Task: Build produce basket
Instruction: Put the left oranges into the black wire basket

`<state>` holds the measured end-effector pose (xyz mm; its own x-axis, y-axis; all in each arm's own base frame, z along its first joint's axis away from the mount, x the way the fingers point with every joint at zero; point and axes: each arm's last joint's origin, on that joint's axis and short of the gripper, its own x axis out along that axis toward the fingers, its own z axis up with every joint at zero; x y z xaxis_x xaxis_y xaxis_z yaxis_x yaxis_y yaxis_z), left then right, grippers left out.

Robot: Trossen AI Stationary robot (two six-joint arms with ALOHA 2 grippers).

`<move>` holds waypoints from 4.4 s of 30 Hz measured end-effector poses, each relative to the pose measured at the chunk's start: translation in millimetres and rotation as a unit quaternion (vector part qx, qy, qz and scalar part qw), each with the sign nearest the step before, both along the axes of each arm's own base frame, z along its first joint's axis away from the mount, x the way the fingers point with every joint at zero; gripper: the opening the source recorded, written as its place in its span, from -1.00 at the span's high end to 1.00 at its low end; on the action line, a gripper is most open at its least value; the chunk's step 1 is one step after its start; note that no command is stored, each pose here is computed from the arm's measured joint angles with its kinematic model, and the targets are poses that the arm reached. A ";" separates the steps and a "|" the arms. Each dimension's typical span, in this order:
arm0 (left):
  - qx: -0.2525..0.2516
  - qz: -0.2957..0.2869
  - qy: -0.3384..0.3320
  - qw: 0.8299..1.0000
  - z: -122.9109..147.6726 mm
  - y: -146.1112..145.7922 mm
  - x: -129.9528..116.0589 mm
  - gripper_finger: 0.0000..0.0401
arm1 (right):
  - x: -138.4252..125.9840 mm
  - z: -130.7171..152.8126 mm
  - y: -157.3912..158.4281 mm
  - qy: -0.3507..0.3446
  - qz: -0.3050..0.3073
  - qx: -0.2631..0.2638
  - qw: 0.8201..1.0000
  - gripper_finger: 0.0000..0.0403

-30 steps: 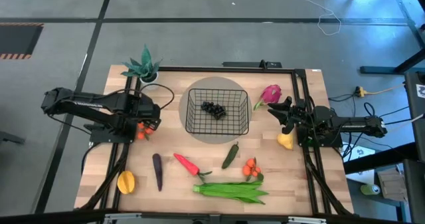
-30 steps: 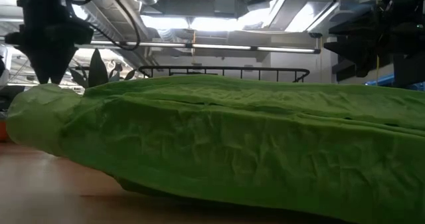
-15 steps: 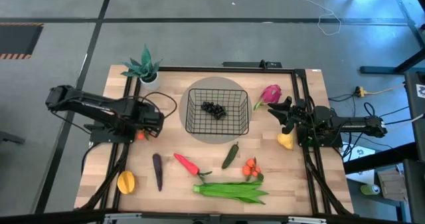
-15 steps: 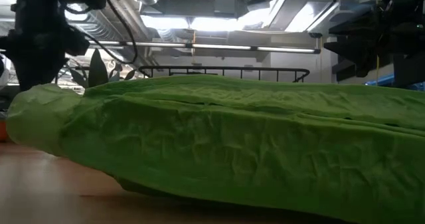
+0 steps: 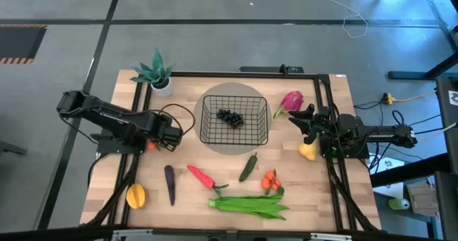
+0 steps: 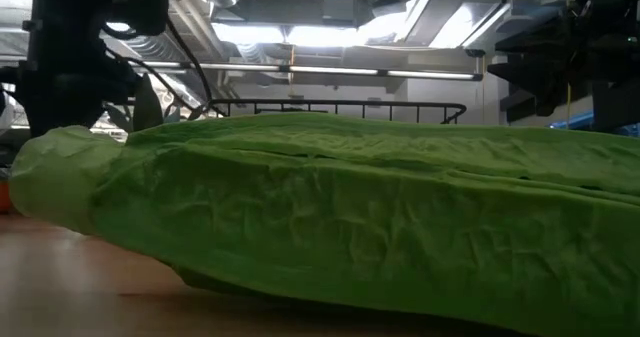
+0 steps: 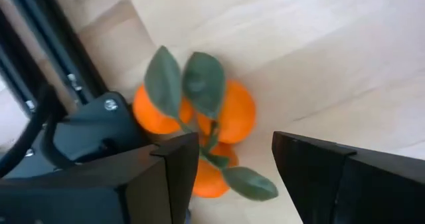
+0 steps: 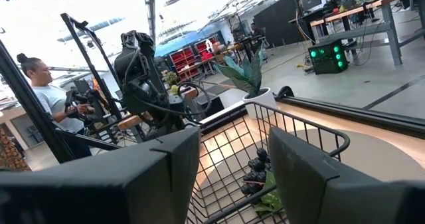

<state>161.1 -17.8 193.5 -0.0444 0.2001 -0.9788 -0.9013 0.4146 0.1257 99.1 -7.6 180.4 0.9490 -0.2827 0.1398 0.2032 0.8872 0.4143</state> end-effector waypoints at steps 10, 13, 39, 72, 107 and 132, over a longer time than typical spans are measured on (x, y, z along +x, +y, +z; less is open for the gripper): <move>-0.019 -0.005 0.027 0.999 -4.8 -3.8 1.0 0.18 | 0.1 -0.6 0.0 0.003 0.000 -0.001 1.000 0.15; -0.020 -0.002 0.033 0.999 -4.6 -3.6 -0.2 0.19 | 0.1 -0.7 0.0 0.004 0.000 -0.001 1.000 0.15; -0.039 0.041 0.081 0.995 -3.1 -4.1 -9.8 0.19 | 0.2 -1.1 0.0 0.006 0.000 -0.002 1.000 0.15; -0.029 0.064 0.066 0.995 -3.4 -4.0 -8.0 0.97 | 0.2 -1.6 0.0 0.009 0.000 -0.002 1.000 0.15; 0.258 0.000 -0.076 0.963 2.1 9.4 12.9 0.99 | 0.3 -1.6 0.0 0.008 0.000 -0.001 1.000 0.15; 0.425 0.015 -0.156 0.892 11.2 14.5 23.4 1.00 | 0.2 -1.6 0.0 0.008 0.000 -0.001 1.000 0.15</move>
